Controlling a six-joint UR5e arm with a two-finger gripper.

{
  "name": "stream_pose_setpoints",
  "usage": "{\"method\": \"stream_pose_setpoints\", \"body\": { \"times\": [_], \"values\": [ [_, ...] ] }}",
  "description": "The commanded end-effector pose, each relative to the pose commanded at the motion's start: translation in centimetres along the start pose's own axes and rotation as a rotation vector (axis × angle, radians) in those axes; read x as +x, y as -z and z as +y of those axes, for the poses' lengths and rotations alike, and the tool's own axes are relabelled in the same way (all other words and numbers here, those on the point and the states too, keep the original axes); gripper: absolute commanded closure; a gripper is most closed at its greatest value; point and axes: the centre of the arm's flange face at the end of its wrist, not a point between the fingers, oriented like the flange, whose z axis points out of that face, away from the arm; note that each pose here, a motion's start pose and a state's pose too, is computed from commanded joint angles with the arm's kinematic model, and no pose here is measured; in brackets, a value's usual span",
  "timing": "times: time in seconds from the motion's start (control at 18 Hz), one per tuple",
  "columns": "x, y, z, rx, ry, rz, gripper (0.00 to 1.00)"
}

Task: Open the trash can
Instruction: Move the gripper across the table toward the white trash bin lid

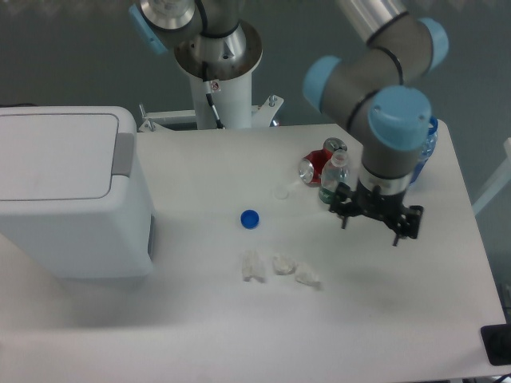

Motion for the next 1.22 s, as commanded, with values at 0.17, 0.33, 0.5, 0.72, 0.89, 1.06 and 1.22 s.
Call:
{"method": "stream_pose_setpoints", "body": {
  "times": [0.17,0.33,0.5,0.72,0.89,1.06,1.22],
  "values": [
    [4.9,2.6,-1.6,-0.003,0.050,0.062,0.00],
    [8.6,5.9,-1.6,0.042,0.074,0.176,0.06],
    [10.6,8.3,-1.1,0.084,0.102,0.257,0.25],
    [12.2,9.7,-1.2,0.105,0.121,0.305,0.51],
    [14.4,10.7,-2.0,0.104,0.168,0.312,0.67],
    [15.8,11.4,-2.4,0.112,0.165,0.314,0.74],
    [16.3,11.9,-2.8,0.129,0.187,0.332,0.78]
  ]
}}
